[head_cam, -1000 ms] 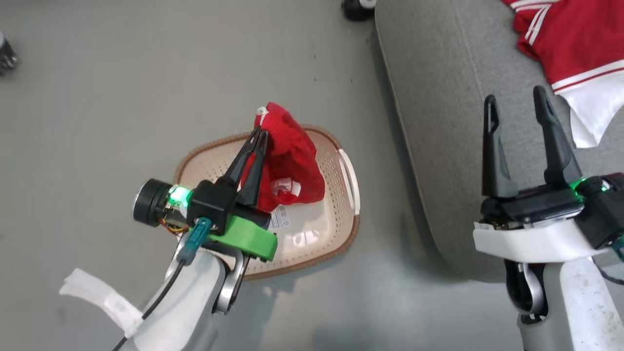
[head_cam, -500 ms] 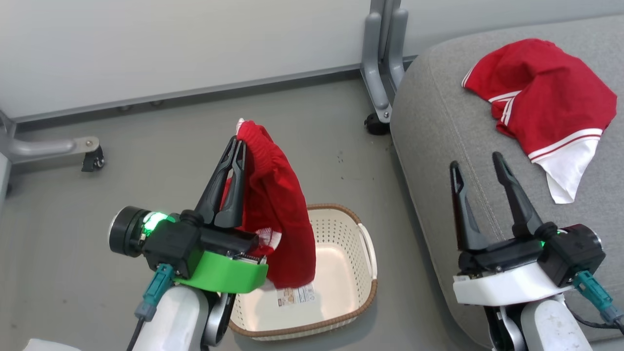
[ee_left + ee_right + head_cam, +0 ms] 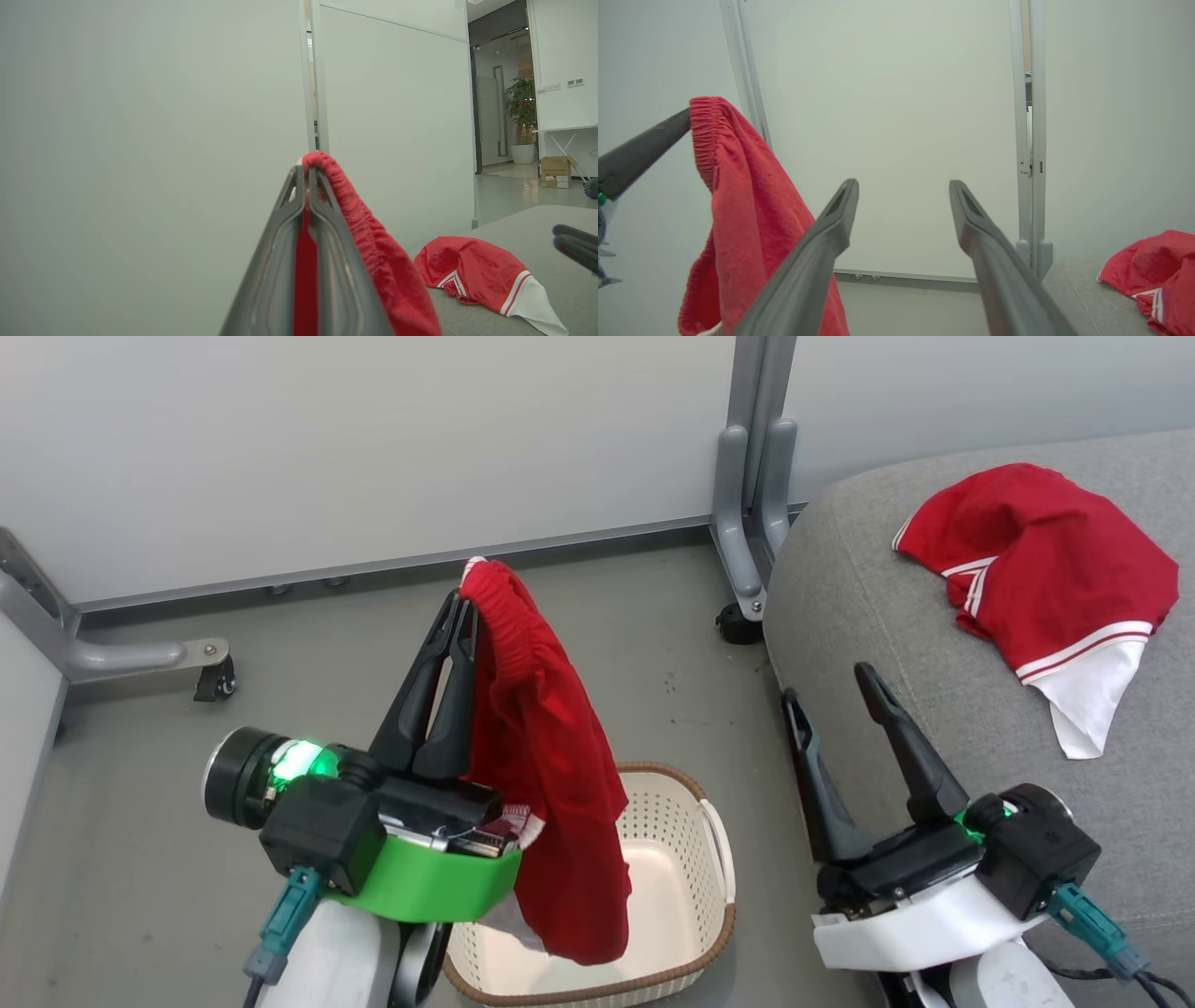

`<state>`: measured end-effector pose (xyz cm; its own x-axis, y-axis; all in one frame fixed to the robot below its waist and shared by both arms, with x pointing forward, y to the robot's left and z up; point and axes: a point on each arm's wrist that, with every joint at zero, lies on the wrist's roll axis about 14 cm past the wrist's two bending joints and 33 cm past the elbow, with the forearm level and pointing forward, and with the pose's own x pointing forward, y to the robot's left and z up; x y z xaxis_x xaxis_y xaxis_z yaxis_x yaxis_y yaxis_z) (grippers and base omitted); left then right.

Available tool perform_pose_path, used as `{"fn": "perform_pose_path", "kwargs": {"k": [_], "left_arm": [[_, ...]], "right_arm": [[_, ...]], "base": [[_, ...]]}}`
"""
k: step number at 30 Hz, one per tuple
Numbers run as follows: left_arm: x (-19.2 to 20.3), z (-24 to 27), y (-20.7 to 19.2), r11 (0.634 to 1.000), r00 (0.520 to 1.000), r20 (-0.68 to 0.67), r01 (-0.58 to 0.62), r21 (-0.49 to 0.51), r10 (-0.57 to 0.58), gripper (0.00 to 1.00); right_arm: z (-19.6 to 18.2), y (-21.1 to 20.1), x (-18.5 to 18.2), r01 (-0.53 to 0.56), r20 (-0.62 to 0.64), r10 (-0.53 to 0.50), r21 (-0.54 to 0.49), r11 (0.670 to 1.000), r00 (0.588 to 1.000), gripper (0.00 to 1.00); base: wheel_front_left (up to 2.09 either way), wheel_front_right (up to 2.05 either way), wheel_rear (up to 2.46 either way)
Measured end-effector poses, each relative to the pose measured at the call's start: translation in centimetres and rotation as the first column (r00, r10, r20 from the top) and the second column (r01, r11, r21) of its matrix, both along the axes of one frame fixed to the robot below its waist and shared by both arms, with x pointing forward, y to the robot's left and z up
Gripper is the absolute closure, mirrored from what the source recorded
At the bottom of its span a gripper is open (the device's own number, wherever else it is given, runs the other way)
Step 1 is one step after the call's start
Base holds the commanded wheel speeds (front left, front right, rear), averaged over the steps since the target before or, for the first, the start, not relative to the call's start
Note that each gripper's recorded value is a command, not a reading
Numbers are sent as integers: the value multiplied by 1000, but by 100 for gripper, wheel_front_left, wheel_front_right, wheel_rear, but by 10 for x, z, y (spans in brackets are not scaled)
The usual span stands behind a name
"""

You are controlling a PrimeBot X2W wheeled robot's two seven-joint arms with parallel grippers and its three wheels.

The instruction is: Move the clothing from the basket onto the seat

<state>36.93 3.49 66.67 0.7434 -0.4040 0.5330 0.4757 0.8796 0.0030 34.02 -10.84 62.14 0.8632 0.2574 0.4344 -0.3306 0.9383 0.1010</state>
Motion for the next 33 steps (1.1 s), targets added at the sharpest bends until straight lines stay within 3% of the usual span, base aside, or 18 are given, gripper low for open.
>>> {"fn": "perform_pose_path", "kwargs": {"k": [12, 26, 28, 29, 30, 31, 33], "left_arm": [[-14, 3, -30, 994, 994, 8, 109, 4, -109, 100], [-35, 19, -54, 982, 978, 86, 185, 41, -188, 100], [-32, 17, -53, 984, 981, 80, 175, 42, -178, 100], [-30, 14, -52, 985, 983, 71, 166, 47, -169, 100], [-28, 12, -51, 986, 985, 66, 158, 55, -161, 100], [-24, 7, -50, 987, 987, 52, 151, 61, -154, 100], [-18, -2, -48, 988, 990, 25, 139, 70, -141, 100]], "right_arm": [[-16, 73, -17, -275, -61, 274, 7, 962, 960, 0], [-90, 90, -6, -318, -287, 296, -32, 947, 911, 0], [-95, 86, -6, -305, -303, 284, -22, 952, 910, 31], [-98, 85, -7, -302, -311, 281, -19, 953, 908, 61], [-99, 84, -7, -299, -314, 278, -19, 954, 908, 74], [-99, 82, -7, -296, -315, 274, -21, 955, 909, 100], [-101, 80, -8, -292, -320, 269, -24, 956, 908, 100]], "base": [[0, 0, 0], [0, 0, 0], [0, 0, 0], [0, 0, 0], [0, 0, 0], [0, 0, 0], [0, 0, 0]]}}
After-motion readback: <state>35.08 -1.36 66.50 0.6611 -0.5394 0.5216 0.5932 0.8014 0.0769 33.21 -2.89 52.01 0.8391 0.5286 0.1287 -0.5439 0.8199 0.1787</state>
